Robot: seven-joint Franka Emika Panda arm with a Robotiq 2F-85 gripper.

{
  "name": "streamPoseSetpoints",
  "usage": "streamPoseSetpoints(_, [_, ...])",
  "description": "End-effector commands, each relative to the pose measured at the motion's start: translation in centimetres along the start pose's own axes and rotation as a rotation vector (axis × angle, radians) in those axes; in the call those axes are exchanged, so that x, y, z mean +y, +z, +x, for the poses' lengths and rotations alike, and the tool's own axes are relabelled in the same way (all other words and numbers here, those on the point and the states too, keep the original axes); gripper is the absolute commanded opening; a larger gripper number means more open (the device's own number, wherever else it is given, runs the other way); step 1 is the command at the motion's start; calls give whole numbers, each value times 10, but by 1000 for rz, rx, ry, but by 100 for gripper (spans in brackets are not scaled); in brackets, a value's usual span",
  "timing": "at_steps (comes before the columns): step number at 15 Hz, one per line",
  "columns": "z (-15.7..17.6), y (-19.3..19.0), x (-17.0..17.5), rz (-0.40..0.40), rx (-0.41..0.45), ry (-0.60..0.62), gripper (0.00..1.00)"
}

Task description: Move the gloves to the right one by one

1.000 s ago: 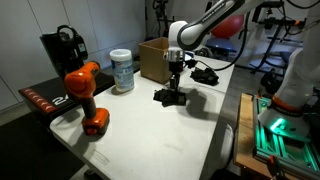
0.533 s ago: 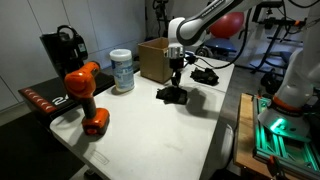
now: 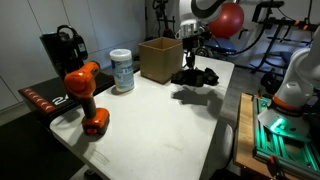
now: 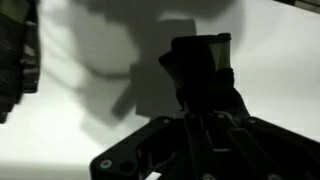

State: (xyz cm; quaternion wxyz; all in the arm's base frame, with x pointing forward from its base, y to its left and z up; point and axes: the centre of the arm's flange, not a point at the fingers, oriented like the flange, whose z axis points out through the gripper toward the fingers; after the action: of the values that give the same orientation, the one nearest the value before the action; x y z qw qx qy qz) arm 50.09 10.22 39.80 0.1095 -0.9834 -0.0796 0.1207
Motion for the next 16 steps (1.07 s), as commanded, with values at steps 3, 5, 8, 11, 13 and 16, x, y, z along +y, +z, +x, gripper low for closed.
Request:
streamPoseSetpoints(3, [-78, -59, 68, -155, 167, 166, 2])
streamPoseSetpoints(5, [-97, -70, 105, -127, 197, 236, 2])
streamPoseSetpoints(8, [-116, -67, 156, -73, 245, 303, 2])
streamPoseSetpoints(11, [-125, -55, 193, -30, 287, 357, 2])
streamPoseSetpoints(13, [-122, -40, 205, 35, 305, 362, 2])
streamPoseSetpoints(16, [-118, -18, 213, 120, 270, 373, 2])
